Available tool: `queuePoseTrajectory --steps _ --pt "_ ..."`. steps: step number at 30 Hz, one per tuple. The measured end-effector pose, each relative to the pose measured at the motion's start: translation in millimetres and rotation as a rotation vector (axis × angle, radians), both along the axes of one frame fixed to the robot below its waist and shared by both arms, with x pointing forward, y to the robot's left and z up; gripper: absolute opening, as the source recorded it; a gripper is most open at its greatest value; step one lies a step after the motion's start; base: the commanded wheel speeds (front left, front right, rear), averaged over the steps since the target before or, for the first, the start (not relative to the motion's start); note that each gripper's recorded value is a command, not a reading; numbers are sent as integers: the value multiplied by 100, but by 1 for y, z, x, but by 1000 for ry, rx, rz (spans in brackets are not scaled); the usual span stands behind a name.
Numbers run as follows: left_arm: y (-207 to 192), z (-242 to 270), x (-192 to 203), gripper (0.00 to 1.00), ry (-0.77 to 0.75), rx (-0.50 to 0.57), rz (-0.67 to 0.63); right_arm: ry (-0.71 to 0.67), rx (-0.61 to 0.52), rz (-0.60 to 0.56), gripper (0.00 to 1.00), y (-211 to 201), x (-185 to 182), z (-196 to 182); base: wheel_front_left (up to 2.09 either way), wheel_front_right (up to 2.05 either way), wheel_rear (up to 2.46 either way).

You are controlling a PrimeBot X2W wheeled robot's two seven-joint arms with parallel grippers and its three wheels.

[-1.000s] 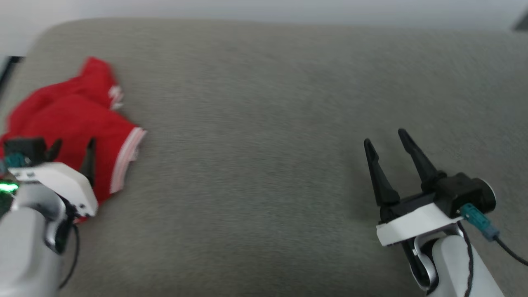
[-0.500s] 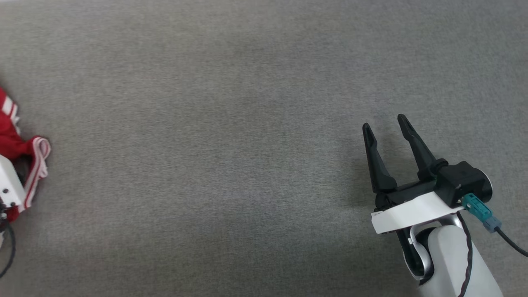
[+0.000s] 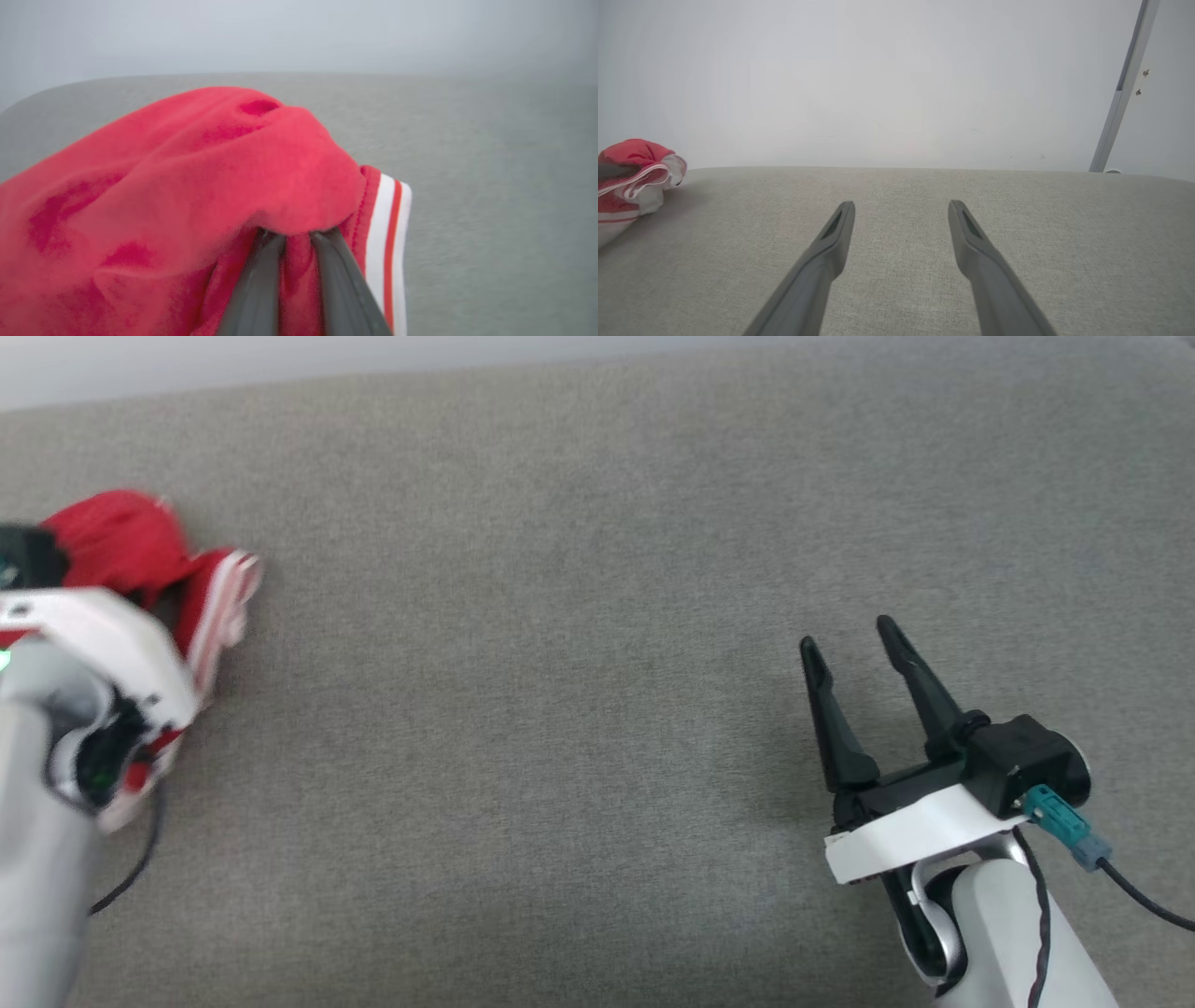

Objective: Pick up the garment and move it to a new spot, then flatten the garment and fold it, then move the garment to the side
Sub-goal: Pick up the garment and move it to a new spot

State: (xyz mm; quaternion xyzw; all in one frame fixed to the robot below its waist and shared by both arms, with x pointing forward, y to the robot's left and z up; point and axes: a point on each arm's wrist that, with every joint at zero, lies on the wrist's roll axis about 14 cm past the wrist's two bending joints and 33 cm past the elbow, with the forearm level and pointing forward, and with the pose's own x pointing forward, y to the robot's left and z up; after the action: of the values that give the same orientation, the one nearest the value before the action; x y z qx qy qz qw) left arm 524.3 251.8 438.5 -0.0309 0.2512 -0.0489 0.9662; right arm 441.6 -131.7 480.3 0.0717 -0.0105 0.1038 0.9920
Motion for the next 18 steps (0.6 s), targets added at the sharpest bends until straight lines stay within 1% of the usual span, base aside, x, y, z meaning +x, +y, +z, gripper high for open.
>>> queuePoseTrajectory --steps 3,7,10,15,18 --pt "-45 29 10 0 -71 -65 -113 -13 13 -6 100 -1 -3 7 0 0 0" --pt "-121 55 17 0 -112 -148 -307 -10 28 -42 100 -13 -8 8 0 0 0" --pt "-182 70 16 0 -120 -201 -468 -6 64 -81 100 -25 -12 9 0 0 0" --pt "-279 77 8 0 -102 -225 -721 -3 106 -158 100 -51 -16 11 0 0 0" --pt "-338 88 -2 0 -111 -294 -858 8 128 -215 100 -70 -20 8 0 0 0"
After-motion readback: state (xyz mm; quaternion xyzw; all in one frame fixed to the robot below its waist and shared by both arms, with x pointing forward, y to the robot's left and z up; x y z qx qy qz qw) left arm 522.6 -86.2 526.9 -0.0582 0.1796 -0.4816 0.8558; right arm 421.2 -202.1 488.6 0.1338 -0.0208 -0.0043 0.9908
